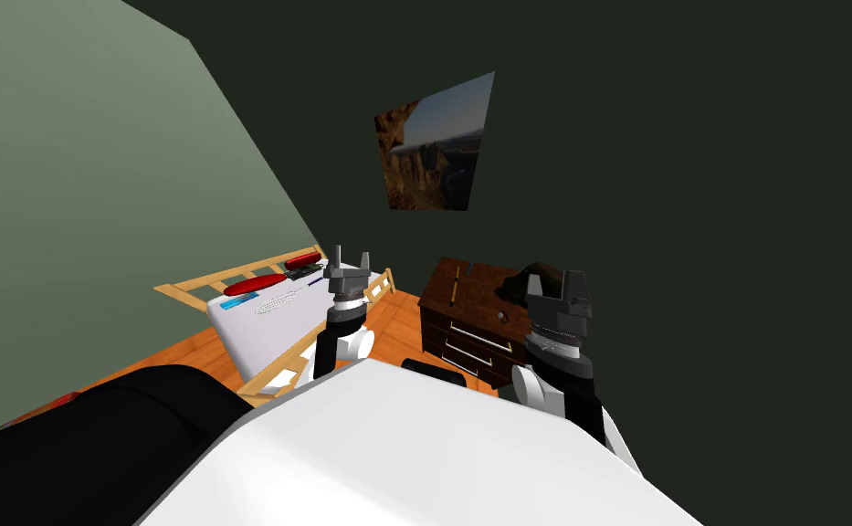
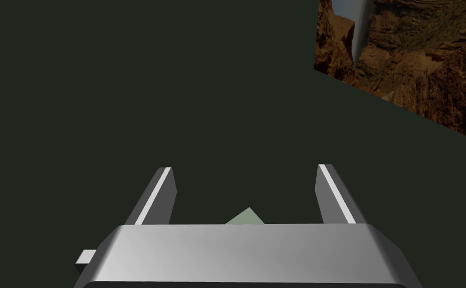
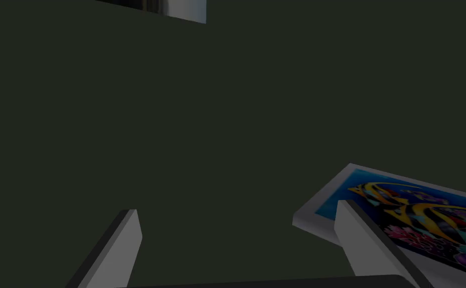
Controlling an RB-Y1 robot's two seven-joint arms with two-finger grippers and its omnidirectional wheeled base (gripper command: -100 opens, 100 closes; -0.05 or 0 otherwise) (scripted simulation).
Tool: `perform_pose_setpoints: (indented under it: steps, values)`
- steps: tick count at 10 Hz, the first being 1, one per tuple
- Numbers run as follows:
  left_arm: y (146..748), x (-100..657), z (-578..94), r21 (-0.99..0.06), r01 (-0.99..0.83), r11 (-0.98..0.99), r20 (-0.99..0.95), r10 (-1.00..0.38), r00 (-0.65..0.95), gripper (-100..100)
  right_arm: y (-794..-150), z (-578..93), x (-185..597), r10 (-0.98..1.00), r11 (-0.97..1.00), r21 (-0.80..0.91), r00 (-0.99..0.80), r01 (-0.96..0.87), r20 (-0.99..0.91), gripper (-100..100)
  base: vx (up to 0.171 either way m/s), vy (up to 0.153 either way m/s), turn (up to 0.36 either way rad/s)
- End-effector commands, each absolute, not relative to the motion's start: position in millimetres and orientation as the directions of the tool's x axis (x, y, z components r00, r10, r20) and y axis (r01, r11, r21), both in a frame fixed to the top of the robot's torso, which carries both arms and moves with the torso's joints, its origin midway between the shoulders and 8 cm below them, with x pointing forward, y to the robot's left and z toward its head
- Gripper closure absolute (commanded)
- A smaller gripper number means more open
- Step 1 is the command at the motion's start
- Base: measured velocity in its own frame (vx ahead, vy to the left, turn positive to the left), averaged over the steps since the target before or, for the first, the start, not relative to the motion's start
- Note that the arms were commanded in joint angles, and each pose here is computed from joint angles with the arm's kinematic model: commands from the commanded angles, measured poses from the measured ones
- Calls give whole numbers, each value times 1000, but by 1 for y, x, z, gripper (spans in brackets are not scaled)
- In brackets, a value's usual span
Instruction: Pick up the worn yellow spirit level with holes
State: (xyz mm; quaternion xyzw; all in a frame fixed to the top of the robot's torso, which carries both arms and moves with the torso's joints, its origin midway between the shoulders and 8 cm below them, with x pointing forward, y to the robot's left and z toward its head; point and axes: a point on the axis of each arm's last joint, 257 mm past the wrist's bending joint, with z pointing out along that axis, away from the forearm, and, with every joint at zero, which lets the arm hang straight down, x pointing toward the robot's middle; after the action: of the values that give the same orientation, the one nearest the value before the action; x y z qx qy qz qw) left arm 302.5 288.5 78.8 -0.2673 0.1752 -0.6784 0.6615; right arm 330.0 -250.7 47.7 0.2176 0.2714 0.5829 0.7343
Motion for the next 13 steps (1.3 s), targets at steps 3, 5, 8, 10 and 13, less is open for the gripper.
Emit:
perform_pose_setpoints:
  steps: [3,5,8,10,13]
  values:
    - [288,303,79,-591,804,-64,131,-991,18,0,-250,39,338,970,235,659,129,-715,-206,-100,-14,65,34]
    - [288,303,79,-591,804,-64,131,-991,18,0,-255,30,348,969,232,691,101,-685,-225,-100,-36,109,31]
    - [288,303,79,-591,804,-64,131,-991,18,0,-272,9,370,974,211,766,60,-607,-220,-100,-78,164,13]
    - [288,303,79,-591,804,-64,131,-991,18,0,-291,-9,388,980,183,825,37,-535,-193,-100,-98,160,-18]
    - [288,303,79,-591,804,-64,131,-991,18,0,-304,-26,401,985,164,869,29,-468,-170,-100,-63,92,-18]
